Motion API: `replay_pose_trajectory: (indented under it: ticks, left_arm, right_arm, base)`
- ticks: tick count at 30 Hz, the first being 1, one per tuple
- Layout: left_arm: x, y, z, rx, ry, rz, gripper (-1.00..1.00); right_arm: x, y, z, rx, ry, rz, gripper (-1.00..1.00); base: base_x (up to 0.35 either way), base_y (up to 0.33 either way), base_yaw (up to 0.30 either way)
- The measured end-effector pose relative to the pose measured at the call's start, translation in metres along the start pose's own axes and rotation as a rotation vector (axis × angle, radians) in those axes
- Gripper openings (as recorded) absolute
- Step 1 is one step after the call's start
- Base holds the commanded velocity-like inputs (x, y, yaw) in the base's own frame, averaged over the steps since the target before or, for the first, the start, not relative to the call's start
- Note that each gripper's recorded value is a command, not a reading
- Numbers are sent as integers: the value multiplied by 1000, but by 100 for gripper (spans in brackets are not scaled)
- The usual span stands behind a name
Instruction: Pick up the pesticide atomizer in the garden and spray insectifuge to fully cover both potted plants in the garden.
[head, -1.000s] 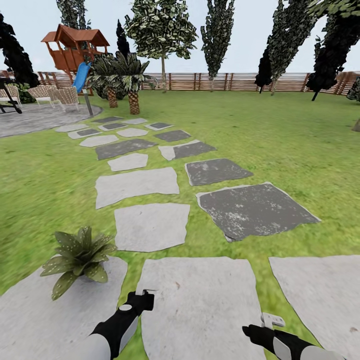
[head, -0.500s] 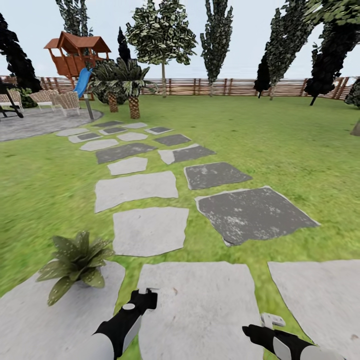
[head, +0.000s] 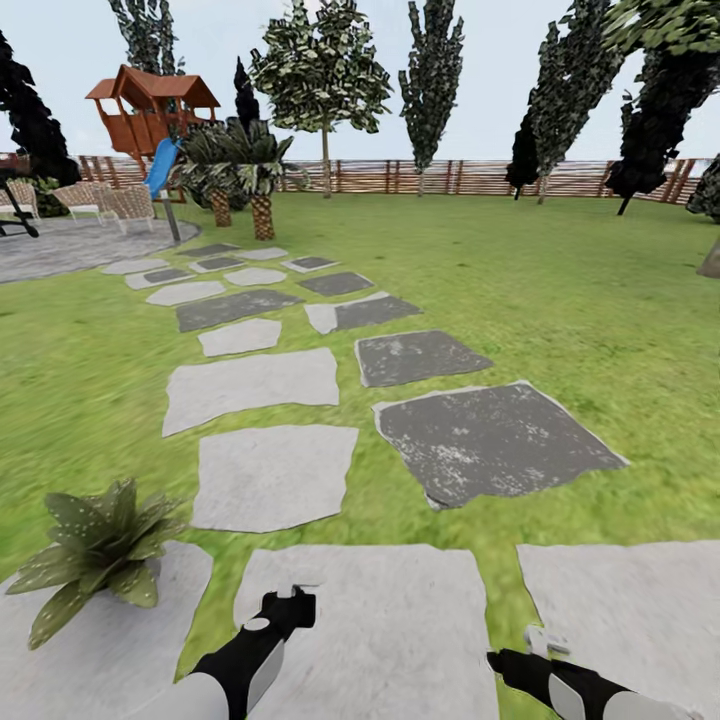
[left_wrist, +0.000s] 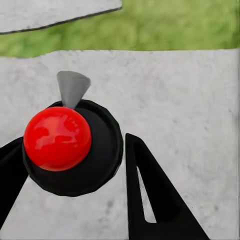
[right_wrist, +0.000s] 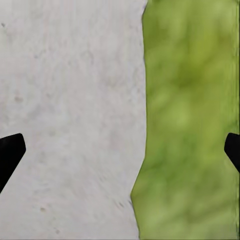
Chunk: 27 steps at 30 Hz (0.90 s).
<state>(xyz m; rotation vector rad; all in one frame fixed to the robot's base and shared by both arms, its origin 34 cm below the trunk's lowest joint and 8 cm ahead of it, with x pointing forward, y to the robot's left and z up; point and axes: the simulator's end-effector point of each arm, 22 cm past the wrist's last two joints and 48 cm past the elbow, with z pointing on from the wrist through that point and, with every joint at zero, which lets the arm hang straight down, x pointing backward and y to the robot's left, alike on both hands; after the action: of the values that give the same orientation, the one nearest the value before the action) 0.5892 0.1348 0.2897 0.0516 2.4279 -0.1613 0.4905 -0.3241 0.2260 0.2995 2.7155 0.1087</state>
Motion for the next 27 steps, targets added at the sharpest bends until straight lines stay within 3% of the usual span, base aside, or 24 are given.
replay_pose_trajectory:
  ticks: [18,27]
  left_arm:
    - [-3,28,0,-36,-8,8,-100]
    - [-3,28,0,-36,-8,9,-100]
  right_arm:
    - [0,1,0,-2,1,-1,100]
    - [0,1,0,0,0,-2,100]
  base:
    - [211,-284,1]
    - [244,-268,195]
